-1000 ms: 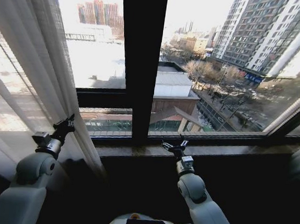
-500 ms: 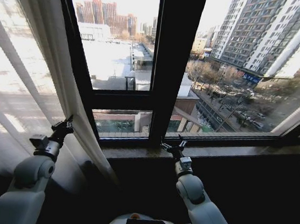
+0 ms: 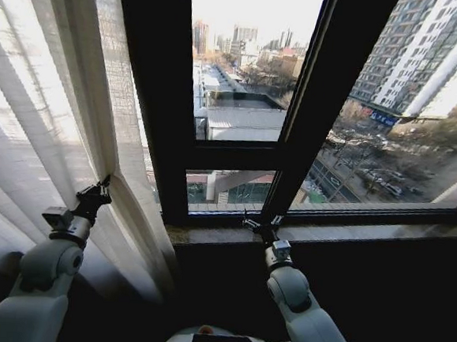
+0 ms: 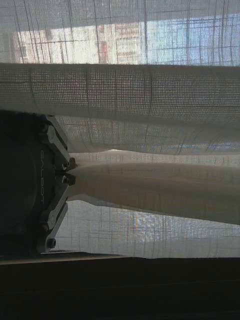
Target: Open the curtains by pulling them apart, changing their state from closed to fully open.
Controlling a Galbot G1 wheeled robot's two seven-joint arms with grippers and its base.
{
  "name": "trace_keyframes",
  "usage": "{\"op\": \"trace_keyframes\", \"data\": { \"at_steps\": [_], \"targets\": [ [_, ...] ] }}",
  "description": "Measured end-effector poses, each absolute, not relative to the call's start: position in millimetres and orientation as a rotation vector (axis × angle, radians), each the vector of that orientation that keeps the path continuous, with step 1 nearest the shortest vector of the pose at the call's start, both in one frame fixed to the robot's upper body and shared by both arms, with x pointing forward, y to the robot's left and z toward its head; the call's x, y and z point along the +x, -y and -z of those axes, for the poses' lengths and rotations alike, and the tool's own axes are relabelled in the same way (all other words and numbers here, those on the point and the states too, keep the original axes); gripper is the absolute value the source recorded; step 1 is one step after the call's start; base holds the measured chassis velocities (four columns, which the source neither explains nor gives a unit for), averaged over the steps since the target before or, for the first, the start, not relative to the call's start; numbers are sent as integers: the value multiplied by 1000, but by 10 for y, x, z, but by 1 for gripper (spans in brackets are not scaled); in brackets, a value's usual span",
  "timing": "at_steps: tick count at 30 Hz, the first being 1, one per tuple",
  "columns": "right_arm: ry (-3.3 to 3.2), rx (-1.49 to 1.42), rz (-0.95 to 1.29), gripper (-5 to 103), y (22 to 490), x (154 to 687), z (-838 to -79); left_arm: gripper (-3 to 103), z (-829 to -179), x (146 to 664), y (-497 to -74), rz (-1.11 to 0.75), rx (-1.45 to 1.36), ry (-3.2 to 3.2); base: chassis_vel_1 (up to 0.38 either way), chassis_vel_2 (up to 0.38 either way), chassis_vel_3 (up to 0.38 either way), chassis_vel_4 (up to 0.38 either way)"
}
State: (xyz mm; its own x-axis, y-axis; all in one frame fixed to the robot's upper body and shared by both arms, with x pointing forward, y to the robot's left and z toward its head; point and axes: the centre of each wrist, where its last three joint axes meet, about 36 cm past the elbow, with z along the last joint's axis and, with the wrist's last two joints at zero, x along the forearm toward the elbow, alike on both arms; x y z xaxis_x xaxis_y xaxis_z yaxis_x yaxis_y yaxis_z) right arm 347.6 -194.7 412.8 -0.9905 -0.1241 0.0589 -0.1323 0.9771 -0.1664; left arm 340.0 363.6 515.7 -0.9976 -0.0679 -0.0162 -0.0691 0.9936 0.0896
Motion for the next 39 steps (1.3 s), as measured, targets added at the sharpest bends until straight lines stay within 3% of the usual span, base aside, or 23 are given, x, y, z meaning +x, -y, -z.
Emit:
{"op": "trace_keyframes", "data": {
  "at_steps": [12,27,39],
  "targets": [
    [3064,224,-267,100,1839,3502,-4050,0,-5331,3126,-3338,-195,-332,-3066,341,354,-349,-350],
    [3064,266,-260,100,1749,3574,-3946,0,-5270,3110,-3356,-194,-295,-3077,339,348,-349,-337],
    [3067,275,-240,100,1745,3616,-3918,0,-5237,3099,-3362,-189,-295,-3086,40,35,-56,-38]
  ]
}}
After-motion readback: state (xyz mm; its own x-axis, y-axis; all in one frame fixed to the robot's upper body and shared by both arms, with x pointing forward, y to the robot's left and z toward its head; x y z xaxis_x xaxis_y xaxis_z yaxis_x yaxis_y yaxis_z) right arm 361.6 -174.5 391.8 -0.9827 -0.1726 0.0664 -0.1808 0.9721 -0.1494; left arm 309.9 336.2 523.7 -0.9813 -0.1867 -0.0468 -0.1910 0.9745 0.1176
